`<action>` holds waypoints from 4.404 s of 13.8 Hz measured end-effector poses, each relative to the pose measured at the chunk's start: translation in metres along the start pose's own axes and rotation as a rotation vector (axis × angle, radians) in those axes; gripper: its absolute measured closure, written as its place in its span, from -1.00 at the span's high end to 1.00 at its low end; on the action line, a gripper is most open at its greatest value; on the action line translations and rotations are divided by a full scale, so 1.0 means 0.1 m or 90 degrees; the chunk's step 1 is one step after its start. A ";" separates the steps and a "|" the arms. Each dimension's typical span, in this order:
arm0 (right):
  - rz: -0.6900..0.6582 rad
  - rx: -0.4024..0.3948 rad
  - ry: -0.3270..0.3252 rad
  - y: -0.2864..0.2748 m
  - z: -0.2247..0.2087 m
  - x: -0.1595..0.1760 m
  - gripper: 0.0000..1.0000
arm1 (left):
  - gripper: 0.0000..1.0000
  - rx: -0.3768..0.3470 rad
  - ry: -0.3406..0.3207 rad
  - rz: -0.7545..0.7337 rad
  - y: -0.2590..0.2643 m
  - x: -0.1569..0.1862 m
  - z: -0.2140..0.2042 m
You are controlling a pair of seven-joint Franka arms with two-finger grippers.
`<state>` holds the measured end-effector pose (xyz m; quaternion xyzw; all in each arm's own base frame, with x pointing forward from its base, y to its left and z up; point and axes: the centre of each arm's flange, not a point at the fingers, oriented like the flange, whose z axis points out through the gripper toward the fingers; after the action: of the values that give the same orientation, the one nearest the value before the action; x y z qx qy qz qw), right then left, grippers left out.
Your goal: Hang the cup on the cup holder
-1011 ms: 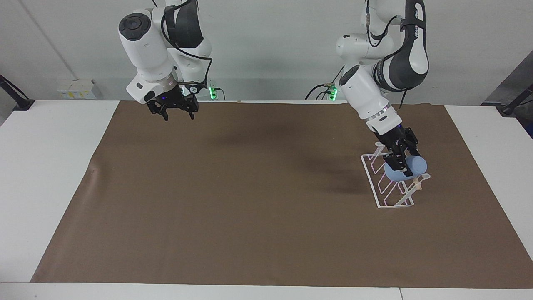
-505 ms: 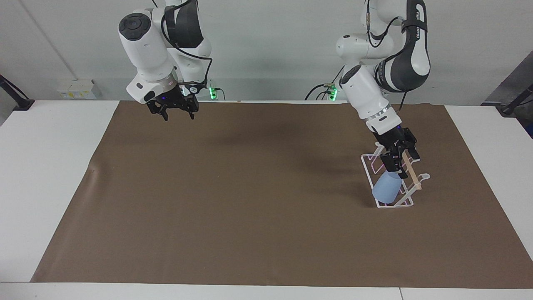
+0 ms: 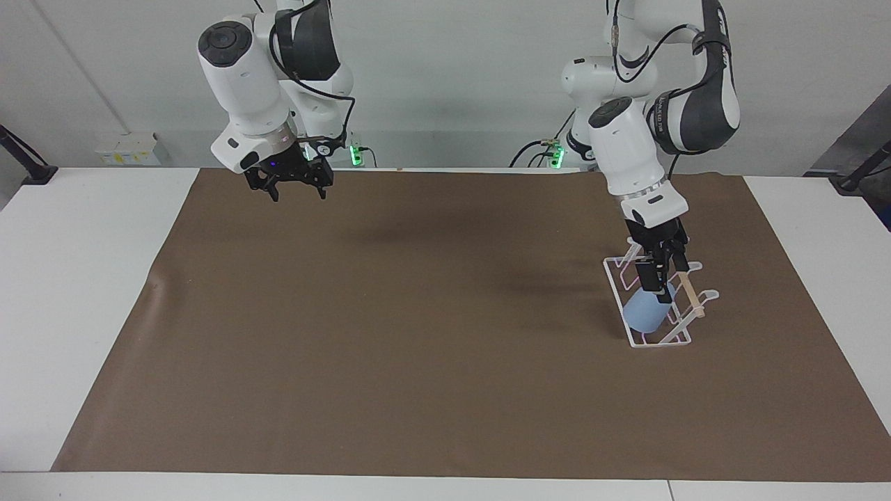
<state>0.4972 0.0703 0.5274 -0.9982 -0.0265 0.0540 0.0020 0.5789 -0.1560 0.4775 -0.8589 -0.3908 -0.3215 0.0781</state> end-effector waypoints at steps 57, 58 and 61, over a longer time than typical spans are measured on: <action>0.000 0.000 0.001 0.00 0.00 0.00 1.00 | 1.00 -0.129 -0.442 0.579 -1.06 1.54 -1.26; 0.000 0.000 0.001 0.00 0.00 0.00 1.00 | 1.00 -0.130 -0.442 0.580 -1.05 1.52 -1.26; 0.000 0.000 0.001 0.00 0.00 0.00 1.00 | 1.00 -0.130 -0.447 0.585 -1.05 1.47 -1.25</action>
<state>0.4973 0.0702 0.5273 -0.9982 -0.0264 0.0535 0.0020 0.5136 -0.0416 0.6527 -0.9985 0.0518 0.0134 -0.0077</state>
